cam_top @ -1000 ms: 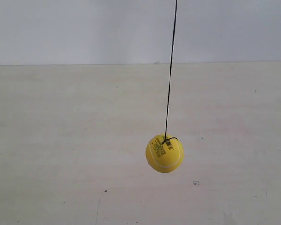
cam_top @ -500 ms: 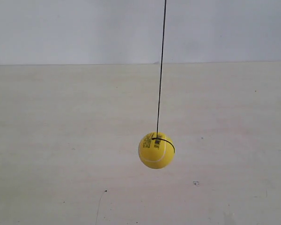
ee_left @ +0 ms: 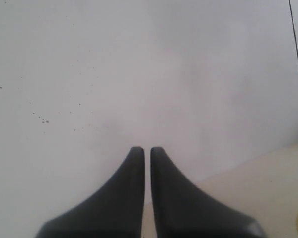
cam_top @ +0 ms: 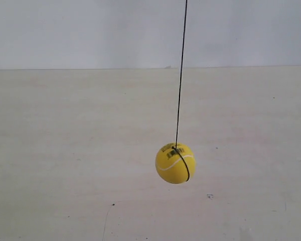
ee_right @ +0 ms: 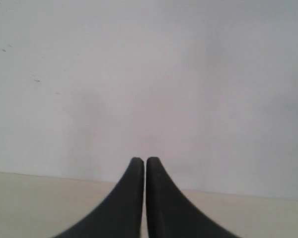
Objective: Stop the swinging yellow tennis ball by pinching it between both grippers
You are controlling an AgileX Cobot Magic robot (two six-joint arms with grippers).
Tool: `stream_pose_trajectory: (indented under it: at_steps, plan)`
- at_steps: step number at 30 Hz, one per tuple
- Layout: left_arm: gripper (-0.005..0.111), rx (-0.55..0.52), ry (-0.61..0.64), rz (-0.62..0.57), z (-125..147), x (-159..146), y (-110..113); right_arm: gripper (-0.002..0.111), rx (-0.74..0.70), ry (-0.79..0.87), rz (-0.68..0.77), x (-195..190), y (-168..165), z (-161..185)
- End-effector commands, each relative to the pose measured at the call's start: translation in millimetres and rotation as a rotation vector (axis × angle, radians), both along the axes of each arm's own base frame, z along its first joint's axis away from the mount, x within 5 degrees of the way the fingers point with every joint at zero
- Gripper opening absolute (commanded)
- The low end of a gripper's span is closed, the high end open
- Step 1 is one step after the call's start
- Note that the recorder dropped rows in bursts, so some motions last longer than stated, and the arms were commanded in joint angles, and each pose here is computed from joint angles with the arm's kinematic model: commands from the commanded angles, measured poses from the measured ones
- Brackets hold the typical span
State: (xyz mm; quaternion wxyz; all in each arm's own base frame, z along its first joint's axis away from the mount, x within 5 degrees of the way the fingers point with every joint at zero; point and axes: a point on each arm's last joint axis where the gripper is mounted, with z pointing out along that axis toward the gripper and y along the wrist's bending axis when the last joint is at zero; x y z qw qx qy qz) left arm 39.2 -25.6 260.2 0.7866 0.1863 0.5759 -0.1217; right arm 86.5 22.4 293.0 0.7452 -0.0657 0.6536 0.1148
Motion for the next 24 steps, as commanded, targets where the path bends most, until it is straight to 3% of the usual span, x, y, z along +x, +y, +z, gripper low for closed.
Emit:
stream_pose_trajectory:
  at_steps: [1,7,17,24]
  plan:
    - [0.005,-0.024,0.015,0.001,-2,0,1,0.000,-0.106,0.096,-0.114,-8,-11,-12]
    - [0.005,-0.024,0.015,0.001,-2,0,1,0.000,-0.186,0.058,-0.111,-11,-10,-15]
    - [0.005,-0.024,0.015,0.001,-2,0,1,0.000,-0.230,0.048,-0.173,-13,-15,-74]
    - [0.005,-0.024,0.015,0.001,-2,0,1,0.000,-0.232,0.067,-0.238,-23,-20,-82]
